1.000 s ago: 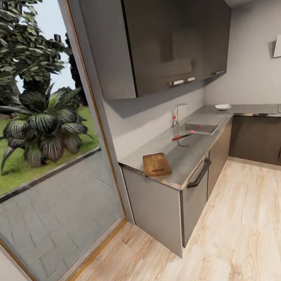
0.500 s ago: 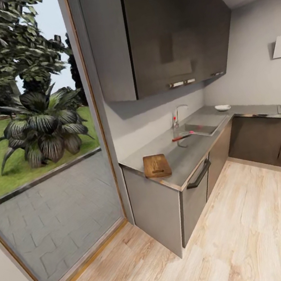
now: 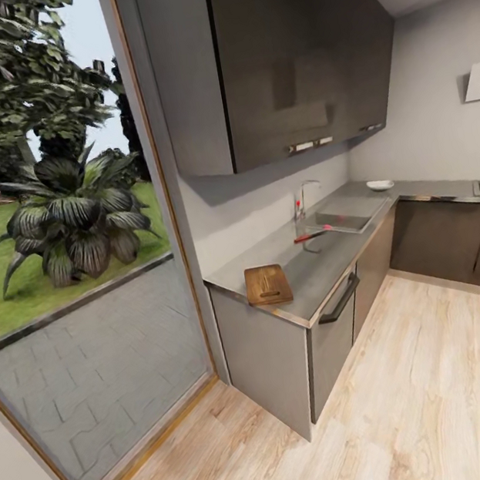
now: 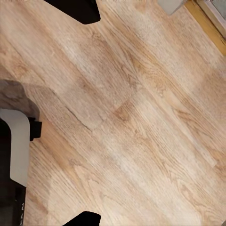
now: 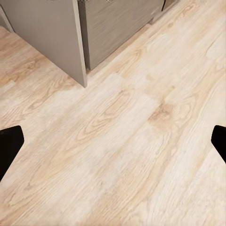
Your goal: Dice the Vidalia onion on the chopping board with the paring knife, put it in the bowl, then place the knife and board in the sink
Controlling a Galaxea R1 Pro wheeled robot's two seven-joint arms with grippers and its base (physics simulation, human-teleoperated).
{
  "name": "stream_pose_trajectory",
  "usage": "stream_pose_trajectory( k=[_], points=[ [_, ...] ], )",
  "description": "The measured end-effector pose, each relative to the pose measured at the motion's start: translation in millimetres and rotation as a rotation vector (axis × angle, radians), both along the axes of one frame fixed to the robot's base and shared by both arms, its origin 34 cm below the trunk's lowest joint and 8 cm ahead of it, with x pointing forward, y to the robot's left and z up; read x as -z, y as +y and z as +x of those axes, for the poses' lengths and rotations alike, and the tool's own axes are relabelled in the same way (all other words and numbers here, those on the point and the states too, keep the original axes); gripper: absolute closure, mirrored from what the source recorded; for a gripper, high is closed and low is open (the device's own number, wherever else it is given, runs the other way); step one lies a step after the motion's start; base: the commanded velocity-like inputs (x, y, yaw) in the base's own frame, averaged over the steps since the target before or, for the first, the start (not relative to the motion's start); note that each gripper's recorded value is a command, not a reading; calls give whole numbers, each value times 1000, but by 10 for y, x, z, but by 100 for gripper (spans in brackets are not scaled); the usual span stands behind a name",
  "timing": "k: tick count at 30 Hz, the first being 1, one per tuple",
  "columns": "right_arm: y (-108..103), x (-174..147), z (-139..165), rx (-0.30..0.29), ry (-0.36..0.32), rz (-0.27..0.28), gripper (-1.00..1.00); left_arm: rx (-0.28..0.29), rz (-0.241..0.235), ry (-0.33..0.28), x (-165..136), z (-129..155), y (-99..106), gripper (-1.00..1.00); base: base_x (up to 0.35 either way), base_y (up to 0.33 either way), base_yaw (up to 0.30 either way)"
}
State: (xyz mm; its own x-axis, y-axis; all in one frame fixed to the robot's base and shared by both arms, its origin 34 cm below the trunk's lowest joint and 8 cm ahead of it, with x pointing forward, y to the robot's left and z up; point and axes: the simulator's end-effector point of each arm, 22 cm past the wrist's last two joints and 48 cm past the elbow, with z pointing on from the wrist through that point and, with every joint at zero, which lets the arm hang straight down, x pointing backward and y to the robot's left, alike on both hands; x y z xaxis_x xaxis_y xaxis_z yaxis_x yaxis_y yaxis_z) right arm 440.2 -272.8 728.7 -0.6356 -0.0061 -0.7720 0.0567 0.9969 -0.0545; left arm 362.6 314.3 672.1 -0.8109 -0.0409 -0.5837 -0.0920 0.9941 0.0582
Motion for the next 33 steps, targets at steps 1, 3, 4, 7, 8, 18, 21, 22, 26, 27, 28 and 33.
stream_pose_trajectory(
  k=[1,3,4,7,8,18,21,22,26,27,28,33],
  points=[
    [0,-8,-4,0,0,0,-100,0,0,0,-8,-4,0,-100,0,0,0],
    [0,-22,-12,0,0,0,-100,0,0,0,-23,-12,1,-100,0,0,0],
    [0,-29,-16,0,1,0,-100,0,0,0,-30,-16,1,-100,0,0,0],
    [0,-51,-28,0,1,0,-100,0,0,0,-52,-28,1,-100,0,0,0],
    [0,-59,-32,0,1,0,-100,0,0,0,-60,-32,1,-100,0,0,0],
    [0,-125,-75,0,1,0,-100,0,0,1,-127,-75,1,-100,0,0,0],
    [0,-138,-83,0,1,0,-100,0,1,0,-141,-81,7,-100,0,0,0],
    [0,-138,-83,0,1,0,-100,0,1,0,-142,-79,9,-100,0,0,0],
    [0,-138,-84,0,1,0,-100,0,1,0,-142,-79,10,-100,0,0,0],
    [0,-137,-84,0,1,0,-100,0,2,0,-143,-79,11,-100,0,0,0],
    [0,-137,-84,0,1,0,-100,0,2,0,-143,-78,11,-100,0,0,0],
    [0,-138,-83,0,1,0,-100,0,2,0,-143,-77,12,-100,0,0,0]
  ],
)
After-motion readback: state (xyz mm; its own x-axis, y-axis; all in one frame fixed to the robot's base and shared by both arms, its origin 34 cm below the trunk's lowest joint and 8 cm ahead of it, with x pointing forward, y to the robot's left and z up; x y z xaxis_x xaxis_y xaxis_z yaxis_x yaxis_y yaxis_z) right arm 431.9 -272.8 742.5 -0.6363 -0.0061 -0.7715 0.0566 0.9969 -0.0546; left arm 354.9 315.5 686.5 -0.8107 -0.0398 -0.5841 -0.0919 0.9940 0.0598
